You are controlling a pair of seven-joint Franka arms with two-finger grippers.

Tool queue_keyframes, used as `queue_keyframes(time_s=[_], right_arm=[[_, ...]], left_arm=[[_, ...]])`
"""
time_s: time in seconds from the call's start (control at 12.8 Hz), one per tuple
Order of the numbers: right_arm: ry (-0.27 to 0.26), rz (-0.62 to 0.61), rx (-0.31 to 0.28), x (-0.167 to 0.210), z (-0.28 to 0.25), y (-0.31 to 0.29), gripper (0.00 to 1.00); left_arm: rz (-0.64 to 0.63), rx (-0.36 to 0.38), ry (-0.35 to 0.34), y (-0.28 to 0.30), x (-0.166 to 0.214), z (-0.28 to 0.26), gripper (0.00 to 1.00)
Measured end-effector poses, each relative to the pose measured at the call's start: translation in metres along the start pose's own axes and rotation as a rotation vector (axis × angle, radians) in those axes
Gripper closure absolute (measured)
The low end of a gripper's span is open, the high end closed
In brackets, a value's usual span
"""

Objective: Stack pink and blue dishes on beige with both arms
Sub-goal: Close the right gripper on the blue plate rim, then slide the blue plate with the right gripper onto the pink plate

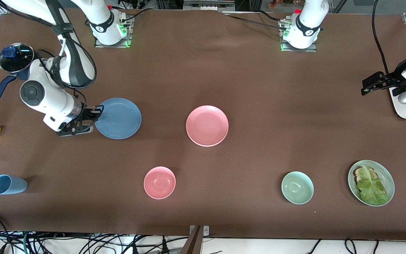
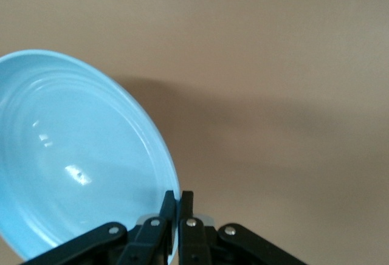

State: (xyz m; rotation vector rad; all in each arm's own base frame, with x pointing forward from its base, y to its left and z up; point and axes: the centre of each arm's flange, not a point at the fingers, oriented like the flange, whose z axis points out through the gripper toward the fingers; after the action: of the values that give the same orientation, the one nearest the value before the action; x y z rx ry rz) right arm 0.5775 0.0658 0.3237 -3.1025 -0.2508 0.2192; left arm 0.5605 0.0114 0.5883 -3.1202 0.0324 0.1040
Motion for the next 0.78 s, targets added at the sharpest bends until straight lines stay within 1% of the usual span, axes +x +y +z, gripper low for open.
queue_keyframes(time_s=[0.16,0.31,0.47,0.55,0.78], right_arm=[[0.01,-0.019,0.02,0.015,-0.053,-0.019,0.95],[0.028,-0.016,0.025,0.024,-0.081,-0.045,0.95],[0.028,0.024,0.047,0.029,-0.085,-0.089,0.95],[0.019,0.052,0.058,0.03,-0.081,-0.117,0.95],[-0.004,0.154,0.049,0.027,-0.06,-0.212,0.95]], left_arm=[[0.006,0.0,0.0,0.001,0.0,0.0,0.0],[0.007,0.0,0.0,0.001,0.0,0.0,0.0],[0.009,0.0,0.0,0.002,0.0,0.0,0.0],[0.01,0.0,0.0,0.002,0.0,0.0,0.0],[0.01,0.0,-0.001,0.002,0.0,0.0,0.0]])
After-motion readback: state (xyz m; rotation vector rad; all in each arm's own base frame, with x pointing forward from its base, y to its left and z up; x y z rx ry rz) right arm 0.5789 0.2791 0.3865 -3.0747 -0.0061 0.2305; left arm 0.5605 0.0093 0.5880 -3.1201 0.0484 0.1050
